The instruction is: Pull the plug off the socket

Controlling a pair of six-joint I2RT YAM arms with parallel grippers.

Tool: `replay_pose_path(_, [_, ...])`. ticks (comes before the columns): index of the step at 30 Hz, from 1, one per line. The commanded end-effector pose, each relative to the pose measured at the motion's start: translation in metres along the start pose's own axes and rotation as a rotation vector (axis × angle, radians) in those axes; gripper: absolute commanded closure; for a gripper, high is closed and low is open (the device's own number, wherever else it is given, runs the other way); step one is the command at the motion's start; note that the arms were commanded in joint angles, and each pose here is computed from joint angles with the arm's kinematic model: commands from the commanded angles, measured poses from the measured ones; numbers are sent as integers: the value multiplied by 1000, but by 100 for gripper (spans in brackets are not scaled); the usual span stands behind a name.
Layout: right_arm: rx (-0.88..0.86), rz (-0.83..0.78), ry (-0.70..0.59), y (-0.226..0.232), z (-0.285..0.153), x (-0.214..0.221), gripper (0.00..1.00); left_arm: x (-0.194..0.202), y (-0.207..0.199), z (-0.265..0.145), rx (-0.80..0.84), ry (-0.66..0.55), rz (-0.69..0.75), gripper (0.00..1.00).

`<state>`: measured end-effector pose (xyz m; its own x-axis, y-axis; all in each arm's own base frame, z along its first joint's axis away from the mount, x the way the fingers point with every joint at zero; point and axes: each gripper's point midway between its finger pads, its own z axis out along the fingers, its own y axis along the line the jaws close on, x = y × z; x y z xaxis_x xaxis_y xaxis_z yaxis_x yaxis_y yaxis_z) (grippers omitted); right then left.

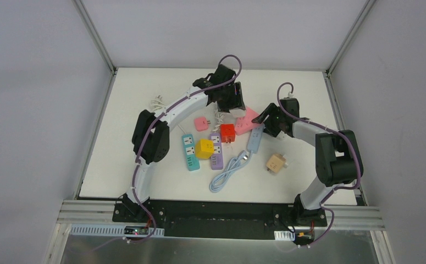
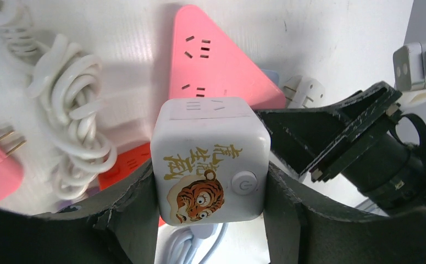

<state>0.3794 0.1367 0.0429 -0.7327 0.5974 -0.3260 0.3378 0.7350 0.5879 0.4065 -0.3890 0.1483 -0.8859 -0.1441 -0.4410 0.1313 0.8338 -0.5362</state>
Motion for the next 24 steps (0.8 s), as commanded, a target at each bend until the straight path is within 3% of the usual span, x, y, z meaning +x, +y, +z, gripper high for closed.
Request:
replay_pose_path(1, [270, 6, 42, -70, -5, 26, 100, -34, -13, -67, 20, -149, 60, 100])
replay_pose_path(8, [228, -3, 31, -51, -12, 15, 96, -16, 64, -115, -141, -205, 55, 100])
replay_pose_path(14, [196, -33, 49, -31, -17, 4, 66, 41, 137, -146, -233, -171, 0, 100])
replay_pose_path(24, [108, -53, -3, -4, -37, -13, 30, 126, 224, -174, -324, -145, -143, 100])
